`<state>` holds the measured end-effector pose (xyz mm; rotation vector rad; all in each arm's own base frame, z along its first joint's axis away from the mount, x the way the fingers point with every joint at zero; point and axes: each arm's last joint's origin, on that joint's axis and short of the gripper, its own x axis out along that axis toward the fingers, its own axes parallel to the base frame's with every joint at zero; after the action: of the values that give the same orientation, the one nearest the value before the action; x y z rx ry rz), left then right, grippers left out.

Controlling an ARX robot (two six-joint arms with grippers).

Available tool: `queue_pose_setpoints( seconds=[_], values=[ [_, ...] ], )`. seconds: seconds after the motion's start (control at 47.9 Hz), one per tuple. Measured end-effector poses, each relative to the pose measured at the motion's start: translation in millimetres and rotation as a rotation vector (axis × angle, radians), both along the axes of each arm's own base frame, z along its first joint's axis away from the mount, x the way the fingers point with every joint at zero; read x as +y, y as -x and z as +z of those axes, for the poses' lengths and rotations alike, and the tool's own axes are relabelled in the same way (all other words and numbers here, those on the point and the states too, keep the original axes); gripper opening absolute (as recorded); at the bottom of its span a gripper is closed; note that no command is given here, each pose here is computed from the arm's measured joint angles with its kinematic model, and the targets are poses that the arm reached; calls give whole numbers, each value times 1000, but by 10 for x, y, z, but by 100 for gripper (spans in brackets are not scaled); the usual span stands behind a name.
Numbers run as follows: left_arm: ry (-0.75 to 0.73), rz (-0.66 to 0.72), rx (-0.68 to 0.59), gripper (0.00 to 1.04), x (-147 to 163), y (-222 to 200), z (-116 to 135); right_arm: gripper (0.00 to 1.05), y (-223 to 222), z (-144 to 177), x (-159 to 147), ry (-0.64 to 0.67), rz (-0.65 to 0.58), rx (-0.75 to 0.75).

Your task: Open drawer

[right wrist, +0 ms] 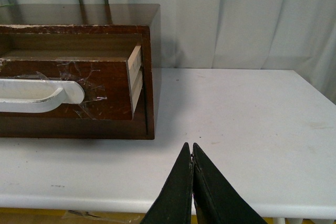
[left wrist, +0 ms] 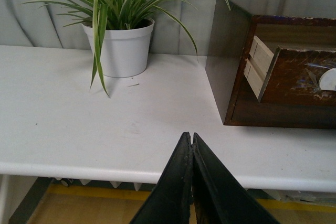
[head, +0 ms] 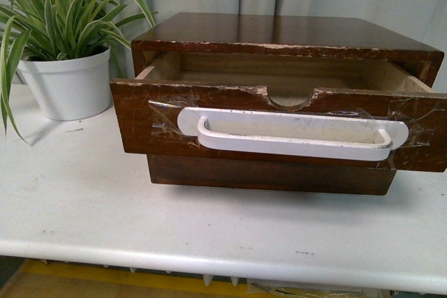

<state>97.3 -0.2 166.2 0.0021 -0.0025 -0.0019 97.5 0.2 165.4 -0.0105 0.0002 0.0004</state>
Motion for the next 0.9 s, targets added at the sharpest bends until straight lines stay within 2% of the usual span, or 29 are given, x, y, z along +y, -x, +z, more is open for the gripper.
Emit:
queue_pose_setpoints(
  seconds=[0.188,0.209,0.418,0.501,0.668,0.898],
  values=[
    [0,0,0,4,0,0,0,1,0,0,0,0,0,0],
    [2,0,0,6,0,0,0,4,0,0,0,0,0,0],
    [3,0,0,52,0,0,0,48,0,0,0,0,0,0],
    [3,0,0,65,0,0,0,63,0,0,0,0,0,0],
    [3,0,0,100,0,0,0,97,0,0,0,0,0,0],
    [3,0,0,99,0,0,0,96,0,0,0,-1,0,0]
  ],
)
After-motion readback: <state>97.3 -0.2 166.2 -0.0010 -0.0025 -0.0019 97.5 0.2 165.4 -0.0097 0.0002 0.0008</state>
